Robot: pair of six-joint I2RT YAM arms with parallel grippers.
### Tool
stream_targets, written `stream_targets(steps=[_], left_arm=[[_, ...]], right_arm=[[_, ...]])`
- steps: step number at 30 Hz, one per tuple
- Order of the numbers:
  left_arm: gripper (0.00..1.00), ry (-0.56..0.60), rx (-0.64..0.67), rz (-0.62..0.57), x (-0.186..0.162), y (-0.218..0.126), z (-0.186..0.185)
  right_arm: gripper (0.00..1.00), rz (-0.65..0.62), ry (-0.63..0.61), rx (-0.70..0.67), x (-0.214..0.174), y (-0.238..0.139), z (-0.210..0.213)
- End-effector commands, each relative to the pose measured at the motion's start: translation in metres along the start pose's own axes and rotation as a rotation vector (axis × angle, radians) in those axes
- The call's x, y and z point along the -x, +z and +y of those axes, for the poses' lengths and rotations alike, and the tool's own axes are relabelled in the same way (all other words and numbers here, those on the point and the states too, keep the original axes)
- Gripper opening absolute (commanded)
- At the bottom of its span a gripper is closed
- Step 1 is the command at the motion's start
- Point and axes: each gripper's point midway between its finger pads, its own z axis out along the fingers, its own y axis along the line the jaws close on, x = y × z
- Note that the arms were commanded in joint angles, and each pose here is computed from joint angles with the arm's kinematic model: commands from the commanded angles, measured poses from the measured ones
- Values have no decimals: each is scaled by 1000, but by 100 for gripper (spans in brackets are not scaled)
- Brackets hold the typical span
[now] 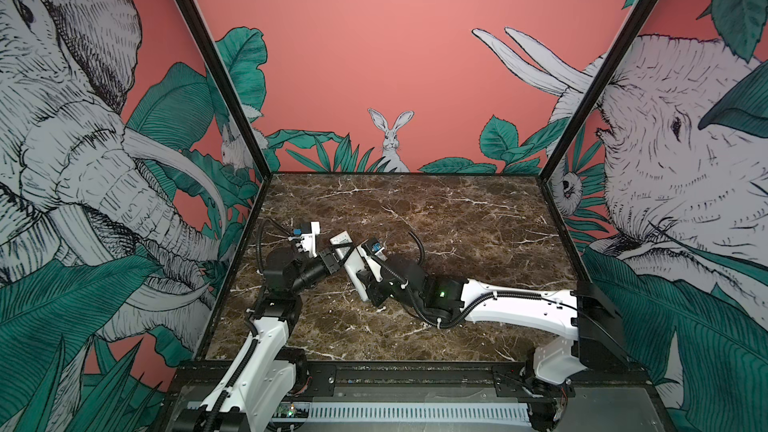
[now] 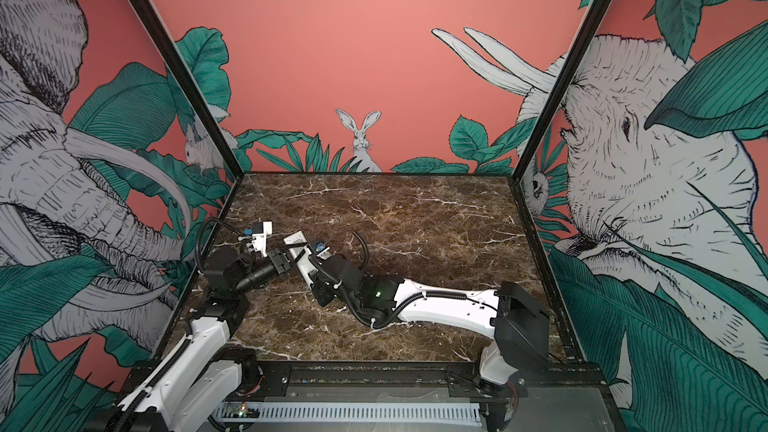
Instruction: Load the batteries into the remote control
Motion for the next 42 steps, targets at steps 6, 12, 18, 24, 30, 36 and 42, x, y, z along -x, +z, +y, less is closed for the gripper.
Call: stream_targets(steps=[6,12,18,24,30,36,42], left_arm=[[0,45,-54,-36,11,-2,-20],[0,43,-56,-35,10,-3,-20],[0,44,-57,-35,11,-3,-21],[0,43,-56,-33,10,-2,-20],[0,42,-56,-32,9,-3,-19],[0,41,-55,-31,9,-2,-18],[0,43,-56,-32,8,-3,-19]], right_arm=[[12,-2,12,1,-8,5,4],[20,-7,14,3,-8,5,4],[30,-8,17,2,-9,6,4],[39,-40,14,12,-3,2,5],[44,-70,10,16,3,-4,5],[47,-101,-1,33,13,-13,9],[48,-131,22,26,23,-22,6]])
